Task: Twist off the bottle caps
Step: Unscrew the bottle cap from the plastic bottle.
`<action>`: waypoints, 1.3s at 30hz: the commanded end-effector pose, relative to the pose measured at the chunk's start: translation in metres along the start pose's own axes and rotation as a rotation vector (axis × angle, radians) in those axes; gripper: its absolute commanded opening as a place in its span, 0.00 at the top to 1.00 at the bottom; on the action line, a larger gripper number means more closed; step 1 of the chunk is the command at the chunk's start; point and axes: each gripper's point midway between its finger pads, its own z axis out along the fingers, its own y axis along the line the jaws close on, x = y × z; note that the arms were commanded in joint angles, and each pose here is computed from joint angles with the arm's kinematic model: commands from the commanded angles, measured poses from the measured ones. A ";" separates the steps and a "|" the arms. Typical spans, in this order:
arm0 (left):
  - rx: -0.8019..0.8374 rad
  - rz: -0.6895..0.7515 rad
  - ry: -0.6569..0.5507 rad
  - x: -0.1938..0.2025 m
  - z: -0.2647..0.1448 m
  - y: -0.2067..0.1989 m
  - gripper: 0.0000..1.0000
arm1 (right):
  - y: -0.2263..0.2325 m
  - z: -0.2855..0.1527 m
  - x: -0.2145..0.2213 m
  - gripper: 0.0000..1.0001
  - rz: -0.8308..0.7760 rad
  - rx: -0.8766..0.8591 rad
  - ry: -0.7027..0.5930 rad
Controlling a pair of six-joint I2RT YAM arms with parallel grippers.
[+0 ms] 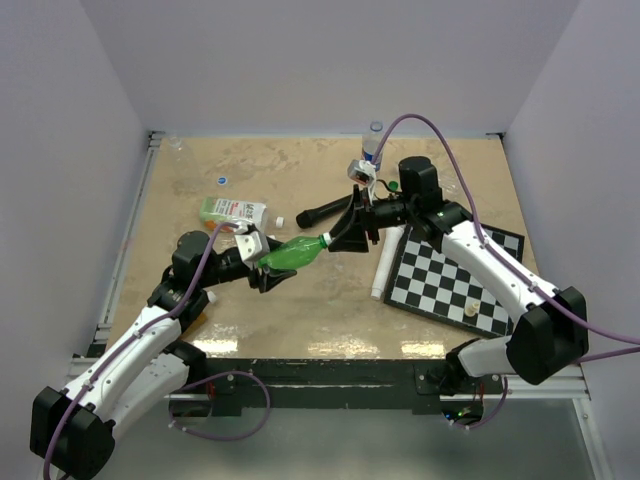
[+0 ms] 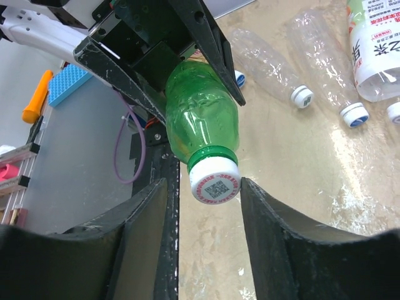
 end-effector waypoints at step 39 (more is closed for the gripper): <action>-0.002 0.022 -0.033 -0.012 0.000 0.002 1.00 | -0.029 -0.018 -0.007 1.00 -1.275 -0.061 0.220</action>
